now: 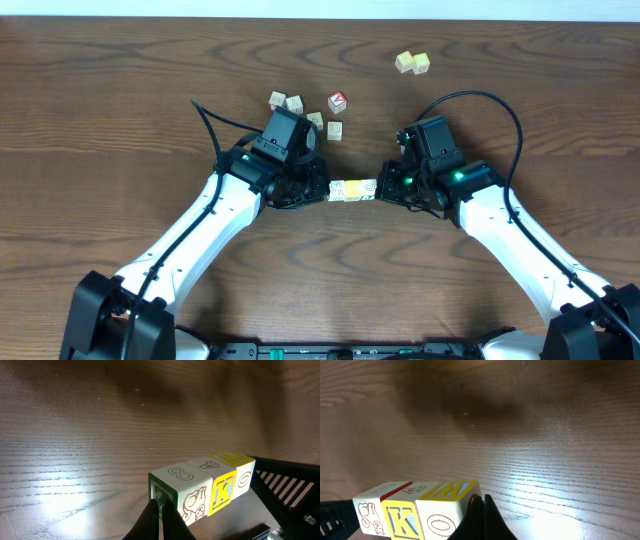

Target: Lift 3 blocks

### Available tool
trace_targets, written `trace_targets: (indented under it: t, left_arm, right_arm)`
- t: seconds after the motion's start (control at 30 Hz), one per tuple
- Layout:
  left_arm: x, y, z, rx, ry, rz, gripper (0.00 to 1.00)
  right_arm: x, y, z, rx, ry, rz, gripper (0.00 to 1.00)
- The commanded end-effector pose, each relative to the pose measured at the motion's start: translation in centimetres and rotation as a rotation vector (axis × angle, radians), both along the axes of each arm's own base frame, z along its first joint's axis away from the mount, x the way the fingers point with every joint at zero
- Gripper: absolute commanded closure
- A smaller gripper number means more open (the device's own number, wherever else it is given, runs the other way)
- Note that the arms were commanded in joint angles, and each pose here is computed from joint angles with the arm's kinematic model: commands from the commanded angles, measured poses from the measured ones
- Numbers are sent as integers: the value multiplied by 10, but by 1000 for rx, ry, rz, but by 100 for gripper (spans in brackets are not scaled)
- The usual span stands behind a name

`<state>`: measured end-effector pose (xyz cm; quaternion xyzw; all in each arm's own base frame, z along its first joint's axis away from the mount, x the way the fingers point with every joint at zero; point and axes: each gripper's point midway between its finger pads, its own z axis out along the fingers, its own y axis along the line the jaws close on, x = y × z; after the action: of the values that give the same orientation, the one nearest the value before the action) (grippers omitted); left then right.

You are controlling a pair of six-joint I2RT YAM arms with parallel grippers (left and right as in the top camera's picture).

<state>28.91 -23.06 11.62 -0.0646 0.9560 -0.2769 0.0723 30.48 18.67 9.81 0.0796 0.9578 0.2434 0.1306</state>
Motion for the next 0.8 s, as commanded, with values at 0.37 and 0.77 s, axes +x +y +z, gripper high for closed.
trace_targets:
  t: [0.37,0.77]
  left_arm:
    - [0,-28,30,-118,-31,-65,93]
    - [1,-28,31,-122,-37,-66,93]
  right_arm:
    - [-21,44,27,205,41,128,99]
    - [-20,44,27,206,38,129,99]
